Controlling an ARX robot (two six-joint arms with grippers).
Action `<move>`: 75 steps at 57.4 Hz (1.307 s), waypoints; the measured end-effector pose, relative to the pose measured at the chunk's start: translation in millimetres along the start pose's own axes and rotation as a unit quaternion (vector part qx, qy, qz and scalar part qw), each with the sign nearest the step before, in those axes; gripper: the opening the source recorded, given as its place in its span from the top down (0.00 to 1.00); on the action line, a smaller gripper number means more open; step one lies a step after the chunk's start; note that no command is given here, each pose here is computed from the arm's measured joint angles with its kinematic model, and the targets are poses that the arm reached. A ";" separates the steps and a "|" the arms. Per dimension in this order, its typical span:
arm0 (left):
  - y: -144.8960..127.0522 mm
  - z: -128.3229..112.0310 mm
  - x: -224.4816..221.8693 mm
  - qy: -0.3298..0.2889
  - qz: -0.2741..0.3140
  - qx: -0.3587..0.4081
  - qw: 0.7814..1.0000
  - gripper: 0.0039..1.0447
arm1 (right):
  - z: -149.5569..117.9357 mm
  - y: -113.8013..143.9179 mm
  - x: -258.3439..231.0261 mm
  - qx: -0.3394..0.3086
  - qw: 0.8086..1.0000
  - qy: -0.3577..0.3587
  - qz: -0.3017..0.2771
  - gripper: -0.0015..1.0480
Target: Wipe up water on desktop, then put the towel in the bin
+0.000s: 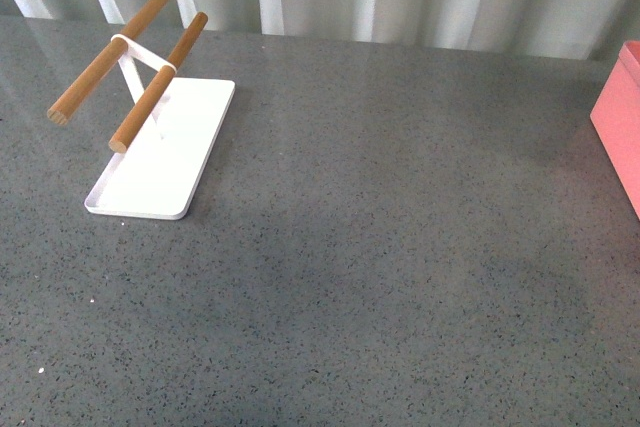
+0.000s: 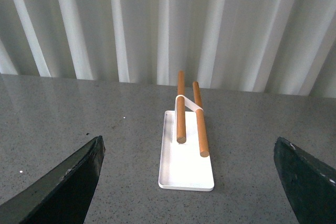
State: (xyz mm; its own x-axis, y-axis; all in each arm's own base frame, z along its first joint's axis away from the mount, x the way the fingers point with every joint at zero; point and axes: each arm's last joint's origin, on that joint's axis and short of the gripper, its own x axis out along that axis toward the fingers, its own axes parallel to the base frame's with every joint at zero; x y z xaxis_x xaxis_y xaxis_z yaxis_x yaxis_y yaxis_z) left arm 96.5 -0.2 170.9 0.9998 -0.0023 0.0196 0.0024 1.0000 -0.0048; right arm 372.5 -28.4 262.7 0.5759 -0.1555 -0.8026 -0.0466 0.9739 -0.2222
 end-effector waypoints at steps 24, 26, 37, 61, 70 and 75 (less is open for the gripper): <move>0.0 0.0 0.0 0.000 0.000 0.000 1.000 0.06 | 2.9 -30.8 4.4 0.058 0.998 0.031 -0.020 0.96; 0.0 0.0 0.0 0.000 0.000 0.000 1.000 0.06 | 2.4 -32.2 5.0 0.060 0.997 0.032 -0.022 0.96; 0.0 0.0 0.0 0.000 0.000 0.000 1.000 0.06 | -4.7 -40.2 10.1 0.074 0.996 0.040 -0.022 0.96; 0.0 0.0 0.0 0.000 0.000 0.000 1.000 0.06 | -27.2 -52.2 21.2 0.096 0.993 0.064 -0.016 0.96; 0.0 0.0 0.0 0.000 0.000 0.000 1.000 0.06 | -34.0 -61.3 20.0 0.113 0.991 0.071 -0.011 0.96; 0.0 0.0 0.0 0.000 0.000 0.000 1.000 0.06 | -35.7 -64.8 19.3 0.123 0.990 0.072 -0.008 0.96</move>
State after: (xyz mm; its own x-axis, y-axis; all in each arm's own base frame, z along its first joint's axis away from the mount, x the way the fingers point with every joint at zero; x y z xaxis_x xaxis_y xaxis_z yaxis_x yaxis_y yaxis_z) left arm 96.5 -0.2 170.9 0.9998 -0.0023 0.0196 0.0024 1.0000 -0.0048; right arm 357.4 -100.4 241.8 0.4519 -0.1767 -0.8744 0.1721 0.9791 -0.1089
